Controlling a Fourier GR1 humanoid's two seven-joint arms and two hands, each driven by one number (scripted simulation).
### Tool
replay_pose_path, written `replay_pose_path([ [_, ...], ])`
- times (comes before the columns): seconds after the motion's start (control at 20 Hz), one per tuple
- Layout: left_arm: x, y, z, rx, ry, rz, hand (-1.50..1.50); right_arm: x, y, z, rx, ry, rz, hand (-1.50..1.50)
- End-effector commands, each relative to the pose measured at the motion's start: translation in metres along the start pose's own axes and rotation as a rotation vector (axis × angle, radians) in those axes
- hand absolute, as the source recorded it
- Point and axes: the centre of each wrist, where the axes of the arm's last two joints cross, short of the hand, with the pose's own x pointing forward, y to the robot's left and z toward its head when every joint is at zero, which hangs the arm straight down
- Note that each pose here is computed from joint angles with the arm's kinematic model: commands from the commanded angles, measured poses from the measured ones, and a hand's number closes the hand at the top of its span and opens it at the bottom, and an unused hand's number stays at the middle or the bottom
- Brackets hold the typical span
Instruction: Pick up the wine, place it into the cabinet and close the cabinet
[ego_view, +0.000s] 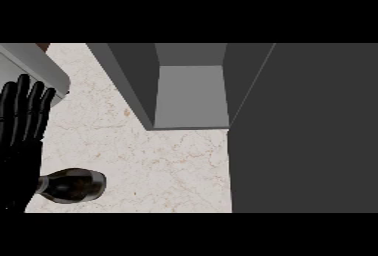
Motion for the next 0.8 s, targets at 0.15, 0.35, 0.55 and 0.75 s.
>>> replay_pose_path([
  [0.15,0.015,0.012,0.043,-0.161,-0.041,0.143,-1.50,0.004,0.004,0.034,0.022,0.012,-0.049,-1.50],
  [0.35,0.002,-0.013,0.074,-0.239,0.111,0.468,-1.50,0.015,0.013,0.037,0.225,0.107,-0.166,-1.50],
  [0.55,0.039,0.000,0.097,-0.241,0.113,0.499,-1.50,0.045,0.008,0.039,0.266,0.123,-0.156,-1.50],
  [0.75,0.050,0.004,0.110,-0.246,0.128,0.493,-1.50,0.064,0.000,0.049,0.257,0.127,-0.175,-1.50],
])
